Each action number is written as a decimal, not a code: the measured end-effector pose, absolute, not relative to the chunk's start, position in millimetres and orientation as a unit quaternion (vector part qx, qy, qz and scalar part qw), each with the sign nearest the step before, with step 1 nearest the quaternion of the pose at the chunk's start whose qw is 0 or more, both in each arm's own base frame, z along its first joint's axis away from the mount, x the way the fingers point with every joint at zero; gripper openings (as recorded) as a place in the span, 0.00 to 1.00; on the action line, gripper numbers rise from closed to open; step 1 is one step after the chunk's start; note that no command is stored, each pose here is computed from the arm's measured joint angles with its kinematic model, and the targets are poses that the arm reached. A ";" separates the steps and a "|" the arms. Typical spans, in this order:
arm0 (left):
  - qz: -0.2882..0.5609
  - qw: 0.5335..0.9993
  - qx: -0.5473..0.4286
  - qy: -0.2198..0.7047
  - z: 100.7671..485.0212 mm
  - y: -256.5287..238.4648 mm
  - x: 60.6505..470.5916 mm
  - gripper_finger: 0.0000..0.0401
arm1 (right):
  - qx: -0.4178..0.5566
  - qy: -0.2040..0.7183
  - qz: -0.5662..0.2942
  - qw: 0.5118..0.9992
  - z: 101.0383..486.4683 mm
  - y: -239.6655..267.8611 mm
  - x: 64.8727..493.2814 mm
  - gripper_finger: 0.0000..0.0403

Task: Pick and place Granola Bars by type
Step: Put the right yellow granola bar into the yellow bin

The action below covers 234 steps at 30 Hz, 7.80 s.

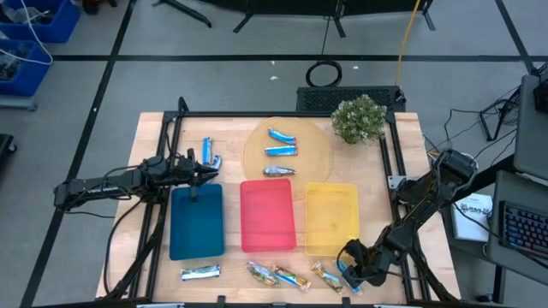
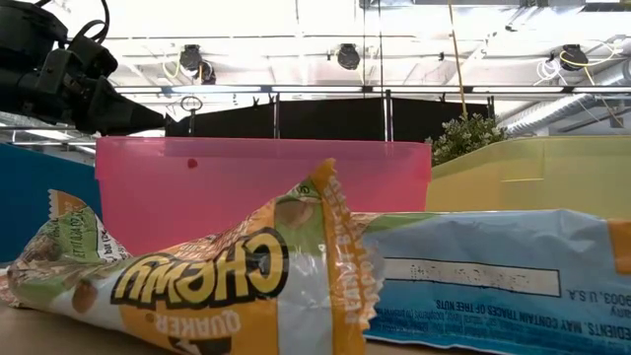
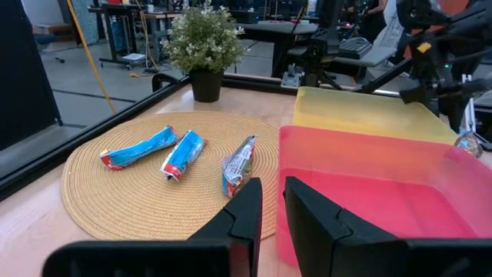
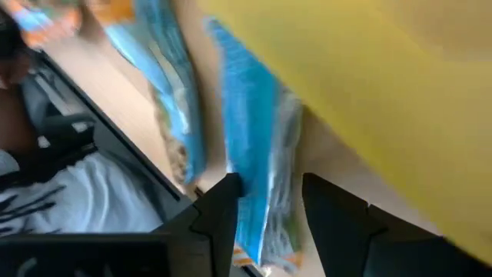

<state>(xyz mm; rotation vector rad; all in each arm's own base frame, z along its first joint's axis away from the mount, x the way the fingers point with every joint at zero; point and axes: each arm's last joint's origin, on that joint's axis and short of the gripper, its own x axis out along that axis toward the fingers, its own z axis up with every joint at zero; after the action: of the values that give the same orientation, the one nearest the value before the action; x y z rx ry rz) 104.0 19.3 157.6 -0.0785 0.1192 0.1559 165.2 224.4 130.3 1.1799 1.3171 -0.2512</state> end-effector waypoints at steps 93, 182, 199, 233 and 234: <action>0.078 0.994 -0.039 0.059 157.6 19.3 104.0 0.16 | 0.279 0.366 0.092 0.883 224.3 70.4 233.9 0.42; 0.078 0.994 -0.039 0.059 157.6 19.3 104.0 0.16 | 0.316 0.654 -0.098 0.680 157.1 267.4 255.4 0.29; 0.078 0.994 -0.039 0.060 157.6 19.3 104.0 0.16 | 0.373 0.637 -0.045 0.673 132.9 266.2 252.1 0.28; 0.078 0.994 -0.039 0.060 157.6 19.3 104.1 0.16 | 0.239 0.488 0.016 0.839 232.2 228.0 231.8 0.00; 0.078 0.994 -0.039 0.059 157.6 19.3 104.0 0.16 | 0.230 0.501 -0.007 0.834 234.8 221.2 225.6 0.00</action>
<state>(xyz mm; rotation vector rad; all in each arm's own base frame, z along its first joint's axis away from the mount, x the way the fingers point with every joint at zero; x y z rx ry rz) 104.0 19.3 157.6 -0.0788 0.1192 0.1559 225.6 221.2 234.8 0.4863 1.0620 -0.0139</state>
